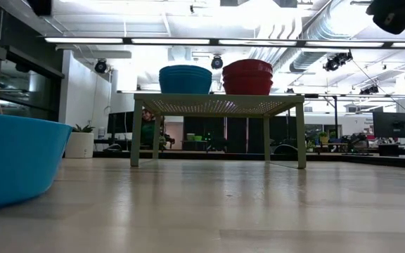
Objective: Pick & Place Mini bowls
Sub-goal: Stack the blue bowl on top of the blue bowls on the shelf
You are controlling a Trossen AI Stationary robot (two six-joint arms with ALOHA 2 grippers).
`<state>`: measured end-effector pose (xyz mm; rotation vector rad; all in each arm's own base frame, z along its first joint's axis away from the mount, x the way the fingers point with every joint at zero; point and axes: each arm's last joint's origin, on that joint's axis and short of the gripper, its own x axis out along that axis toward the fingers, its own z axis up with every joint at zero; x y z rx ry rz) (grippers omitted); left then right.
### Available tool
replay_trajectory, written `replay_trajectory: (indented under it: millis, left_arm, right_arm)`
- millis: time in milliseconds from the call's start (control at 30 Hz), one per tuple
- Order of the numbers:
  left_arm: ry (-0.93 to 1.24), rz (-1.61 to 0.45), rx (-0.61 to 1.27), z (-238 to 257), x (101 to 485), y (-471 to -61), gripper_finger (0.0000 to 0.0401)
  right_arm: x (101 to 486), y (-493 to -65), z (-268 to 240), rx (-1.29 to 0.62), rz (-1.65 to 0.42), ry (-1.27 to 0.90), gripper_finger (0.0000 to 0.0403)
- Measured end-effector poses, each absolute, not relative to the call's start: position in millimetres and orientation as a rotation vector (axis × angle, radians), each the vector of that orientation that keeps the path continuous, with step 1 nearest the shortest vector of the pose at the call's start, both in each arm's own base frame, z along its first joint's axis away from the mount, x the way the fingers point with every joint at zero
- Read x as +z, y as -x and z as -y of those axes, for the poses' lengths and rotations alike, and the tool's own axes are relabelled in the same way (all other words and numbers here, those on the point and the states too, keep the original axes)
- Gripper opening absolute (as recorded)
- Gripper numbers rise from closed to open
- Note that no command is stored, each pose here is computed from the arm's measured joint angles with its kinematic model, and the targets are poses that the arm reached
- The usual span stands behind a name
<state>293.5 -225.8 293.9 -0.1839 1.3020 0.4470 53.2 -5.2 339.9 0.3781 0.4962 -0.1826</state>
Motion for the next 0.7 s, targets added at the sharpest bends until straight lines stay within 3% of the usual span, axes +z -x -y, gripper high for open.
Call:
replay_trajectory:
  millis: [300,700]
  left_arm:
    - [0.275,-1.271,0.418,223,253,-285,0.0147]
    - [0.426,-1.235,0.309,198,228,-247,0.0147]
  right_arm:
    - [340,-53,5,-0.168,-0.498,-0.387,0.0000]
    - [340,-53,4,-0.160,-0.499,-0.389,0.0000]
